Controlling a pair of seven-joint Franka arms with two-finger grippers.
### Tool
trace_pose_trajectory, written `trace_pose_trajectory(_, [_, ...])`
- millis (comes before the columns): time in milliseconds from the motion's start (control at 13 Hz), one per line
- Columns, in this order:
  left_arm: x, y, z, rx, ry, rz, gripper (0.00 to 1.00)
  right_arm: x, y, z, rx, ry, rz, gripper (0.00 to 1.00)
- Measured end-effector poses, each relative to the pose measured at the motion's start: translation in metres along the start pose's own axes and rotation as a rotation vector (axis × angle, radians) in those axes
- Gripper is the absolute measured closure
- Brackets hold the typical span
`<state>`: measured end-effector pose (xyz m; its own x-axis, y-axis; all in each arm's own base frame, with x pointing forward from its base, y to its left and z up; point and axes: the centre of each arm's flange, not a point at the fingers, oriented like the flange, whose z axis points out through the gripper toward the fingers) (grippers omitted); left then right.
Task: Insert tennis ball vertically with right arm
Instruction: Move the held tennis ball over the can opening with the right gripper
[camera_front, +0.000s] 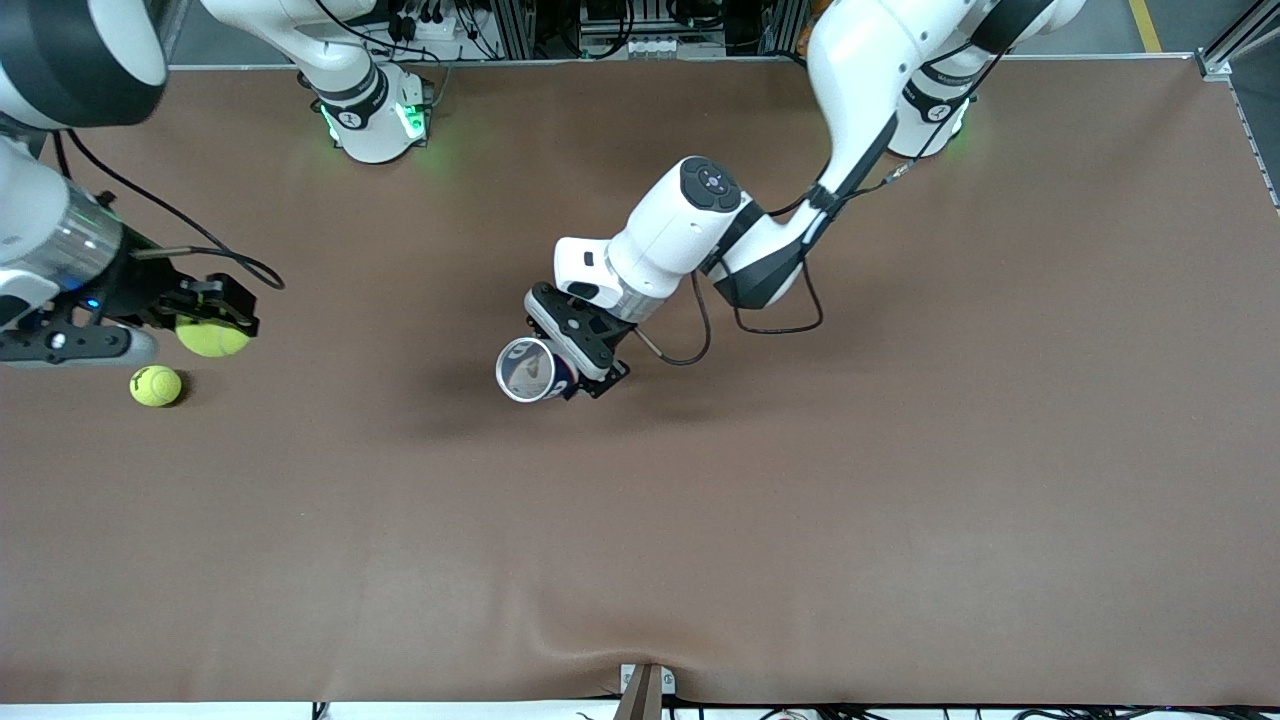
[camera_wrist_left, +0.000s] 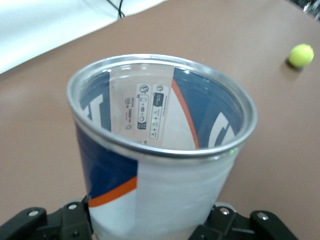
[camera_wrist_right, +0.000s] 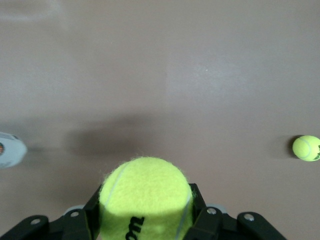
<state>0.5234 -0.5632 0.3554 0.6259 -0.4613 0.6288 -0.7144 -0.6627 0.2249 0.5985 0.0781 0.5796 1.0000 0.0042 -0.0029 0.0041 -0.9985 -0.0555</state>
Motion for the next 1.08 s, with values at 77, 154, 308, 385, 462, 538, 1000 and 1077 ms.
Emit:
trace_pose_trajectory(77, [-0.008, 0.002, 0.009, -0.004, 0.045, -0.011, 0.28, 0.005, -0.002, 0.006, -0.003, 0.005, 0.003, 0.32])
trace_pose_trajectory(154, [-0.018, 0.004, 0.019, -0.009, 0.094, -0.024, 0.27, 0.010, -0.001, 0.012, -0.010, 0.016, 0.011, 0.32])
trace_pose_trajectory(308, [-0.043, 0.008, 0.041, -0.019, 0.172, -0.038, 0.27, 0.020, -0.001, 0.025, -0.018, 0.025, 0.024, 0.32])
trace_pose_trajectory(385, [-0.056, 0.010, 0.053, -0.024, 0.201, -0.042, 0.26, 0.023, -0.003, 0.032, -0.018, 0.025, 0.033, 0.32])
trace_pose_trajectory(462, [-0.065, 0.011, 0.061, -0.027, 0.224, -0.046, 0.26, 0.025, -0.008, 0.036, -0.018, 0.024, 0.041, 0.32])
trace_pose_trajectory(538, [-0.072, 0.010, 0.066, -0.028, 0.250, -0.049, 0.26, 0.025, -0.016, 0.040, -0.018, 0.022, 0.049, 0.32])
trace_pose_trajectory(1000, [-0.116, 0.016, 0.098, -0.035, 0.323, -0.054, 0.26, 0.016, -0.088, 0.053, -0.013, 0.025, 0.118, 0.32])
trace_pose_trajectory(1077, [-0.119, 0.015, 0.100, -0.034, 0.319, -0.054, 0.26, 0.014, -0.108, 0.060, -0.012, 0.025, 0.139, 0.32])
